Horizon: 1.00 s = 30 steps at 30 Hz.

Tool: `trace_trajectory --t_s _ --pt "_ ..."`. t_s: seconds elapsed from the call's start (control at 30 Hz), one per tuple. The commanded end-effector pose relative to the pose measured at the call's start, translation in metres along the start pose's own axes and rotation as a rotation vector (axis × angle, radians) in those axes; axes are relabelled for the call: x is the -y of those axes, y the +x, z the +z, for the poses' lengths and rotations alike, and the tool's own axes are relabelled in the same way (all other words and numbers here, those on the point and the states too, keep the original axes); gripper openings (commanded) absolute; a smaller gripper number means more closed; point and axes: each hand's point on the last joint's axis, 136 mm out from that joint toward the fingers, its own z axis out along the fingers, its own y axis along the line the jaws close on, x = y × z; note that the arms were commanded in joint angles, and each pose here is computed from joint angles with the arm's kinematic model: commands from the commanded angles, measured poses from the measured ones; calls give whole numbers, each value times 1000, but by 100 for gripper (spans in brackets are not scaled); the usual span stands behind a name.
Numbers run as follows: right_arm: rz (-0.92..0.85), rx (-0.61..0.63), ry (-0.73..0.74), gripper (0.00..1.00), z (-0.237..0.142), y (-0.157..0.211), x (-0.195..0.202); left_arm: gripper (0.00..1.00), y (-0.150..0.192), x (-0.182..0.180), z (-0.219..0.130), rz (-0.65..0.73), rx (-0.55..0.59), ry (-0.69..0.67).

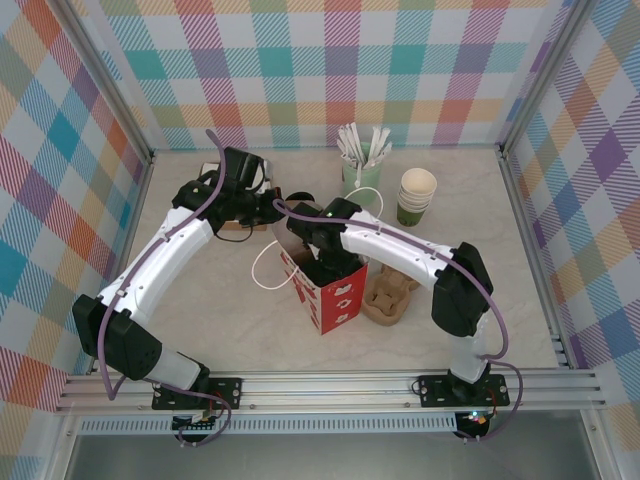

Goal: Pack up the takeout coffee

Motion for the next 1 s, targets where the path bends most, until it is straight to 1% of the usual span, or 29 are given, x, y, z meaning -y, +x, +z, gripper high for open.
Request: trace_trajectory --t_s 0.0,0.33,0.7,0.97 --pt "-29 -55 27 73 17 8 3 4 0 8 -1 8 -3 16" --pt "-38 -69 24 73 40 9 3 4 -1 7 -1 9 -3 13" --pt "-45 -125 38 73 65 19 8 4 0 7 0 9 -5 13" --pt "-47 -155 42 74 75 24 9 4 1 7 1 6 -6 15"
